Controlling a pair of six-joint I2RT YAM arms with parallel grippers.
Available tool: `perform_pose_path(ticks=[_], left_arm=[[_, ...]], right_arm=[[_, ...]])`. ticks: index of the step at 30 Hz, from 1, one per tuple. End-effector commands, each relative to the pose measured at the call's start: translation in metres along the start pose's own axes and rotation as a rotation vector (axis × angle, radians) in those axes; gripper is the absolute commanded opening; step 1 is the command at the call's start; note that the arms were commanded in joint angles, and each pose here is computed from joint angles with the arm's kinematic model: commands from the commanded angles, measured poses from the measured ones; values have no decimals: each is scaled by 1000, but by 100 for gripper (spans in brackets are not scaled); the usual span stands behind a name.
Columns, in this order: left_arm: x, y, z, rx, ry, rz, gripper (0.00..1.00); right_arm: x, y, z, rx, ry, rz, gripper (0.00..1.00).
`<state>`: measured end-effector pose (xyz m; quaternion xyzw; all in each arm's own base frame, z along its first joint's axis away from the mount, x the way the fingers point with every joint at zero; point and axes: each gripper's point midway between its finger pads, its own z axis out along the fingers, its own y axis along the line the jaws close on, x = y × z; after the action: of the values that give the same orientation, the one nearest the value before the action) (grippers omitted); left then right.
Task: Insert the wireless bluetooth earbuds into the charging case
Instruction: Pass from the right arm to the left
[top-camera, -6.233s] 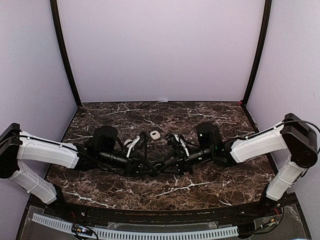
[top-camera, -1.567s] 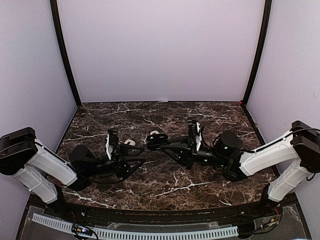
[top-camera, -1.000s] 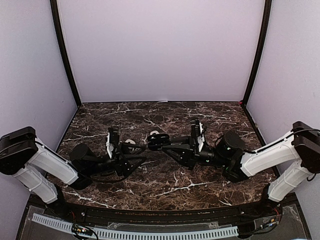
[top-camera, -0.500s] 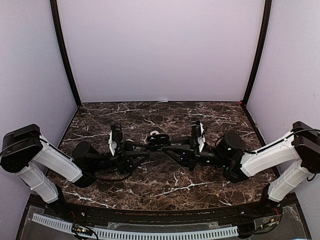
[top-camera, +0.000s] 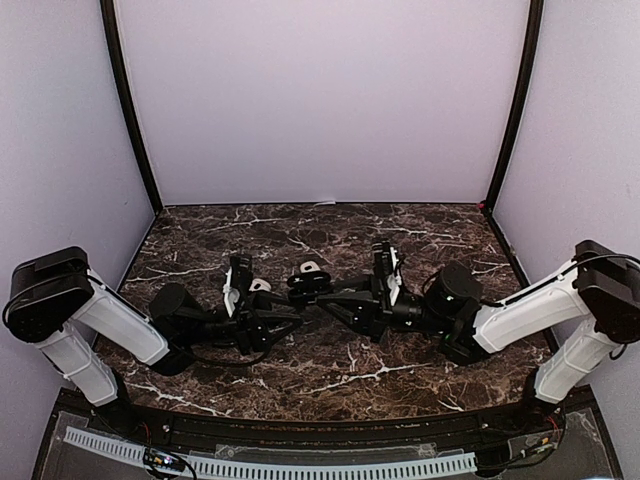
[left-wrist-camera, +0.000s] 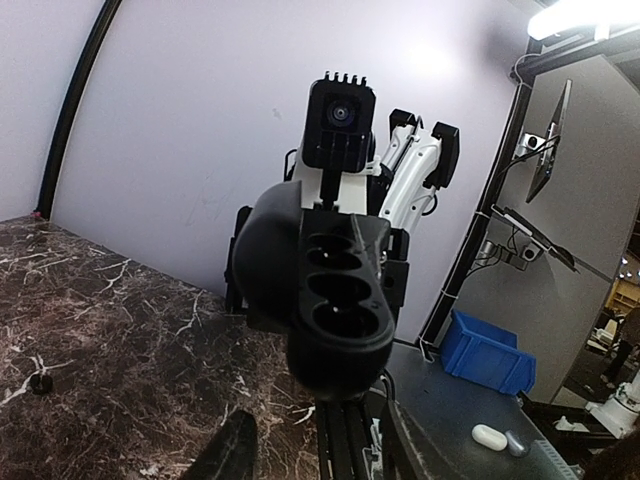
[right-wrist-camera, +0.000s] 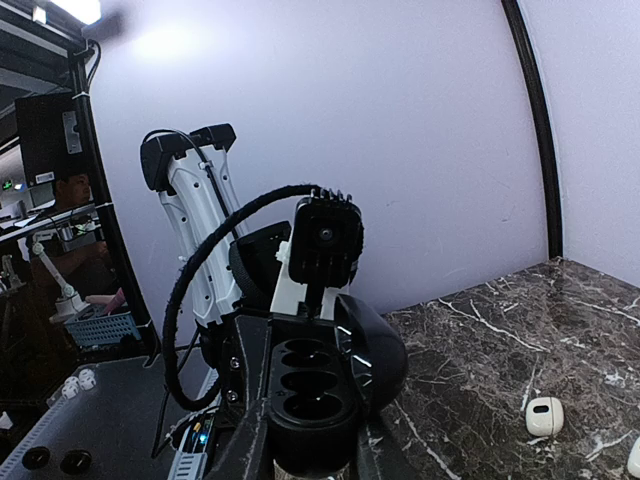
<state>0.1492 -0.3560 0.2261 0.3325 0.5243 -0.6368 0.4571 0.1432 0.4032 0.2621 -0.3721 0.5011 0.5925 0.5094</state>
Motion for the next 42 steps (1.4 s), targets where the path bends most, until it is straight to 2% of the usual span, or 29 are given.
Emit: perform_pose_path(ticks=[1,11,18,26,37,40,42], left_arm=[[-31,-23,1,91,-110,92,45],[-37,-26,-1,87,-127,133,45],[-39,-25,0,84,-128,138,37],[-42,-27,0,84,-138,151,45],[-42,-28,0,88,-129,153,16],[-41,-27,1,83,-123,149,12],[-40,-27,0,81,-121,148,12]], right_arm=[[-10,8,6,-31,-44,4,0],[-4,4,9,-16,-41,41,0],[-5,4,10,-12,-45,45,0],[9,-1,12,2,-17,65,0],[11,-2,13,6,-12,69,0],[10,-2,12,8,-16,68,0],[8,-2,12,10,-20,64,9]])
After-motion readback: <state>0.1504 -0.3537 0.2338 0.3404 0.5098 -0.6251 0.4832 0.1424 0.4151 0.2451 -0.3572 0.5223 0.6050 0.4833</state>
